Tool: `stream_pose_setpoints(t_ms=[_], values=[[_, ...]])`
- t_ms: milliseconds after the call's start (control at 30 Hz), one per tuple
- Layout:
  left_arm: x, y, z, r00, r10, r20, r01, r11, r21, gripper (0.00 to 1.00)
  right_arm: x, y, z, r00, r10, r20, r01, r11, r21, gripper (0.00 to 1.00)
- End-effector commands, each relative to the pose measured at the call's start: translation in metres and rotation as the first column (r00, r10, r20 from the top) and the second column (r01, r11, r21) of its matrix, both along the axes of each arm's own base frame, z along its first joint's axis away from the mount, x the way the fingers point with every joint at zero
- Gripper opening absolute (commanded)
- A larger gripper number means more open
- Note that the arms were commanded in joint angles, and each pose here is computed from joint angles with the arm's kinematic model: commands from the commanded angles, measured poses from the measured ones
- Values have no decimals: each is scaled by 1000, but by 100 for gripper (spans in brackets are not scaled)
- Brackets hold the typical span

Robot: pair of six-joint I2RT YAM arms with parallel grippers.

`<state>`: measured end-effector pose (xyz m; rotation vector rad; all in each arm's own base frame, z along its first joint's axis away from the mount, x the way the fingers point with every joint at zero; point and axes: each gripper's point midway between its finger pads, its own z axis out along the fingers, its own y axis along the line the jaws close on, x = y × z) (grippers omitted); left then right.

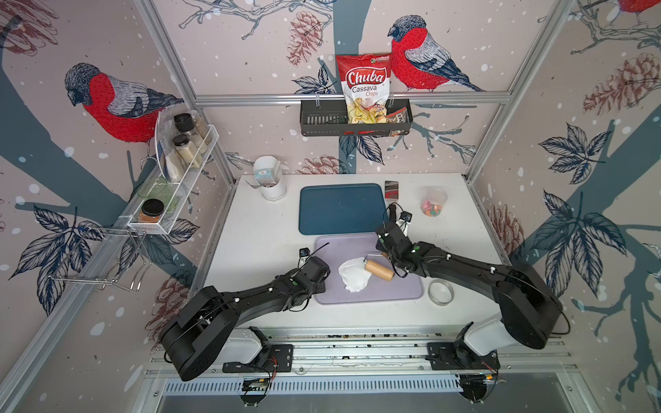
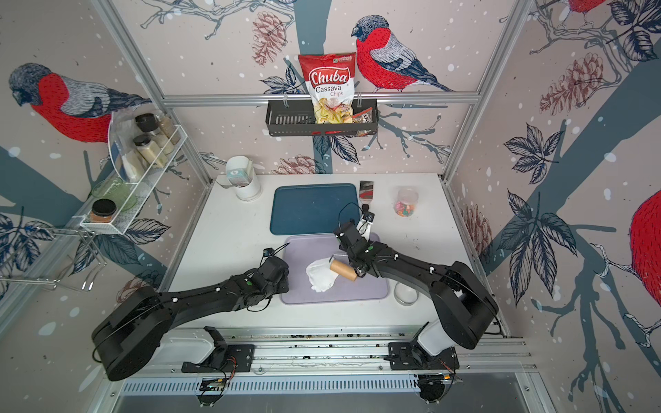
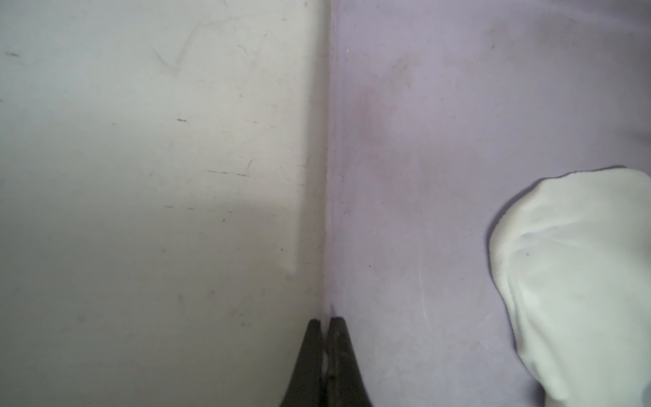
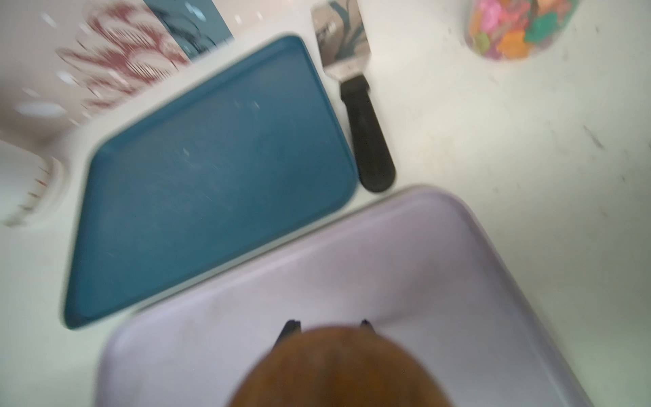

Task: Roll out the dumpling wrappers from the dough
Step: Flatten out the dough on the work surface.

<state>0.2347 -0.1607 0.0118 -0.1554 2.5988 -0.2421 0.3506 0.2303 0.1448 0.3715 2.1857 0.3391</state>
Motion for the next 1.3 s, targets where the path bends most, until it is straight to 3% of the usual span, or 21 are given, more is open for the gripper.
stream_pose_setpoints(t_ms=[0, 100, 200, 467, 633, 700, 833, 933, 1033, 1267], values=[[-24, 18, -20, 993, -8, -118, 19, 996, 91, 0, 22, 23, 33, 994, 24, 109, -34, 995, 95, 0], [-24, 22, -20, 993, 8, -116, 3, 995, 100, 0, 24, 37, 13, 995, 20, 95, -27, 997, 72, 0], [-23, 21, -19, 993, 9, -114, 2, 995, 96, 0, 18, 43, -26, 999, 13, 36, -12, 1000, -23, 0], [-24, 24, -20, 993, 21, -114, -9, 995, 104, 0, -35, 50, -99, 993, 30, -117, -56, 973, -226, 0], [-26, 24, -21, 993, 21, -115, -9, 995, 99, 0, -14, 1, -84, 992, -110, -64, 87, 953, -292, 0], [-26, 25, -21, 993, 23, -114, -12, 995, 98, 0, -20, 15, -81, 996, -72, -44, 54, 947, -317, 0], [-23, 24, -19, 994, 28, -107, -17, 995, 97, 0, -58, 64, -118, 982, 61, -178, -110, 953, -282, 0], [-23, 21, -19, 994, 22, -109, -12, 996, 86, 0, -39, 31, -126, 980, -28, -197, -30, 959, -283, 0], [-25, 22, -20, 993, 22, -113, -12, 996, 87, 0, -16, -4, -109, 984, -122, -131, 75, 945, -319, 0], [-22, 23, -17, 995, 30, -97, -22, 996, 85, 0, -61, 63, -131, 968, 75, -240, -147, 943, -298, 0]])
